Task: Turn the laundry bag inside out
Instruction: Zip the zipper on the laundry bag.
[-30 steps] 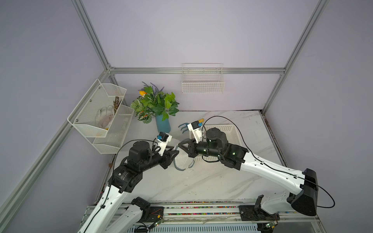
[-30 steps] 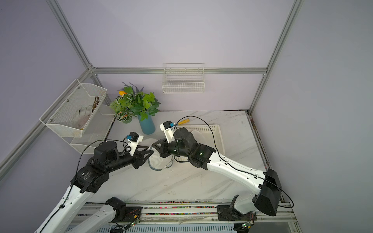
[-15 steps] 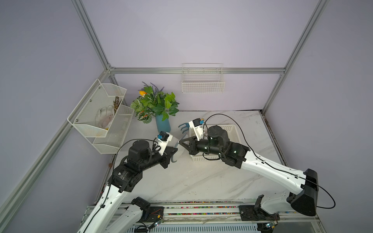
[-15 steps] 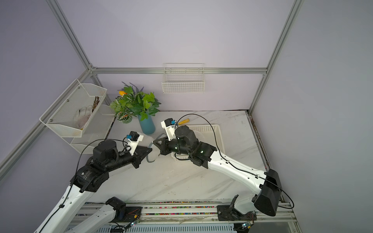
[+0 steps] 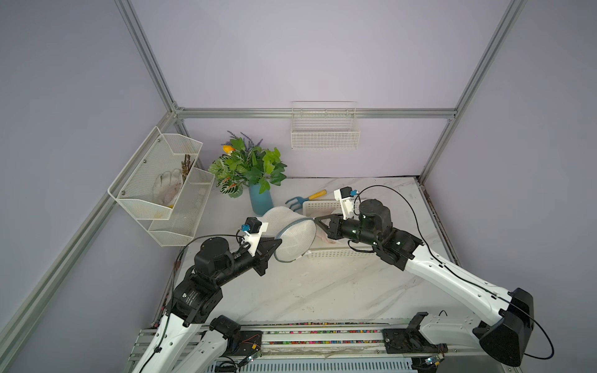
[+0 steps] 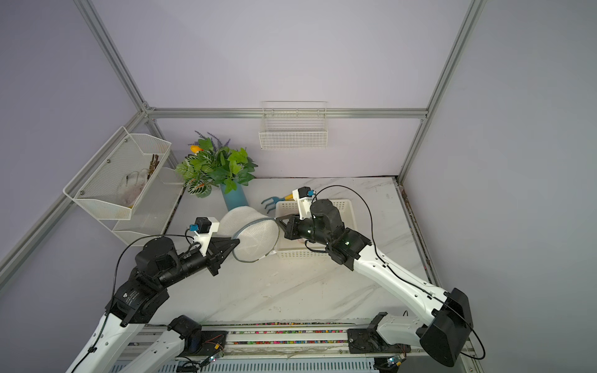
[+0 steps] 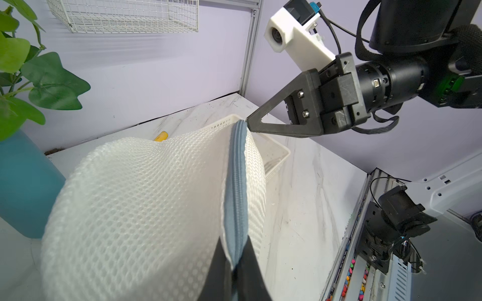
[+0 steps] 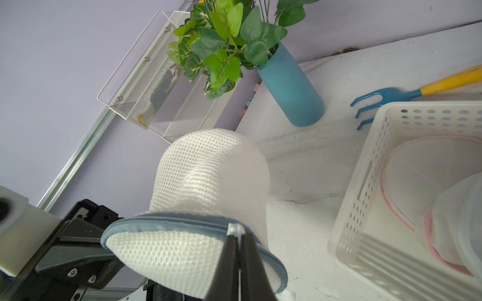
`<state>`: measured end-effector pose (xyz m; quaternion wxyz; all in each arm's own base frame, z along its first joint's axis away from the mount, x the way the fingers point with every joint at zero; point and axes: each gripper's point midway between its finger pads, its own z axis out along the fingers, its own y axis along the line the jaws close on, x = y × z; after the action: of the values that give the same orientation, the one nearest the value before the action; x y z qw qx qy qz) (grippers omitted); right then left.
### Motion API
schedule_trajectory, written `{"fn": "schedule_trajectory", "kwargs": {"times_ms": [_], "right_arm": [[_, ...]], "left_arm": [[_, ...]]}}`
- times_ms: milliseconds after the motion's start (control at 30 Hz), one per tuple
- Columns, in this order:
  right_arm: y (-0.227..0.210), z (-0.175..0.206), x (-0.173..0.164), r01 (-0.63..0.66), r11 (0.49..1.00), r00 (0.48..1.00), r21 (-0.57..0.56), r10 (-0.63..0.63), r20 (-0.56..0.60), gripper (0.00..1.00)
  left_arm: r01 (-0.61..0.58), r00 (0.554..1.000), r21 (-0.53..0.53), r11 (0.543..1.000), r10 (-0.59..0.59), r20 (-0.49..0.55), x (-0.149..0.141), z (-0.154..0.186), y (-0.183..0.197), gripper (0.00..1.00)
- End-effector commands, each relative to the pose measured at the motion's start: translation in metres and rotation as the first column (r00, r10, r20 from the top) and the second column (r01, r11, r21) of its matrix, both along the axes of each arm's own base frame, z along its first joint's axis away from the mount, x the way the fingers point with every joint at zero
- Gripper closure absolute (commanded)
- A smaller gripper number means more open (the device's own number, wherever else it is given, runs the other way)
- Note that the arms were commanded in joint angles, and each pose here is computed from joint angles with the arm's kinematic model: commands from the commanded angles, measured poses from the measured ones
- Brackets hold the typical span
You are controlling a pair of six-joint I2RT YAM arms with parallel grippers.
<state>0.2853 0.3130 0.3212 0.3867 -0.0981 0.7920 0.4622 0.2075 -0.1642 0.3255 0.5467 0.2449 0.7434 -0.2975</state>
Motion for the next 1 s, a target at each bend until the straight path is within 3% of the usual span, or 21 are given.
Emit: {"fn": "schedule_trajectory", "kwargs": {"times_ms": [0, 67, 200, 300, 700, 967], "right_arm": [[0.001, 0.012, 0.002, -0.013, 1.0, 1.0, 0.028, 0.012, 0.011, 1.0], [0.007, 0.018, -0.001, -0.042, 0.999, 0.999, 0.031, 0.041, 0.025, 1.0], [0.018, 0.025, -0.009, -0.088, 0.996, 0.994, 0.0, 0.088, 0.059, 1.0], [0.027, 0.025, -0.016, -0.116, 0.992, 0.99, -0.039, 0.119, 0.076, 1.0], [0.075, 0.01, -0.057, -0.304, 0.943, 0.944, -0.137, 0.317, 0.087, 1.0], [0.085, 0.02, -0.071, -0.353, 0.93, 0.925, -0.103, 0.363, 0.11, 1.0]], "left_arm": [[-0.019, 0.999, -0.034, 0.999, 0.02, 0.037, 0.006, 0.012, 0.0, 0.97], [-0.02, 1.0, -0.02, 1.0, 0.02, 0.01, 0.009, 0.005, -0.001, 0.84], [-0.025, 0.999, 0.018, 1.0, 0.025, -0.024, 0.013, -0.006, -0.001, 0.47], [-0.042, 0.998, 0.063, 0.997, 0.044, -0.038, 0.015, -0.014, 0.003, 0.37], [0.088, 0.996, 0.07, 0.994, -0.086, -0.025, 0.003, -0.005, -0.013, 0.36], [0.138, 0.99, 0.07, 0.988, -0.135, -0.048, -0.003, -0.013, -0.018, 0.66]]}}
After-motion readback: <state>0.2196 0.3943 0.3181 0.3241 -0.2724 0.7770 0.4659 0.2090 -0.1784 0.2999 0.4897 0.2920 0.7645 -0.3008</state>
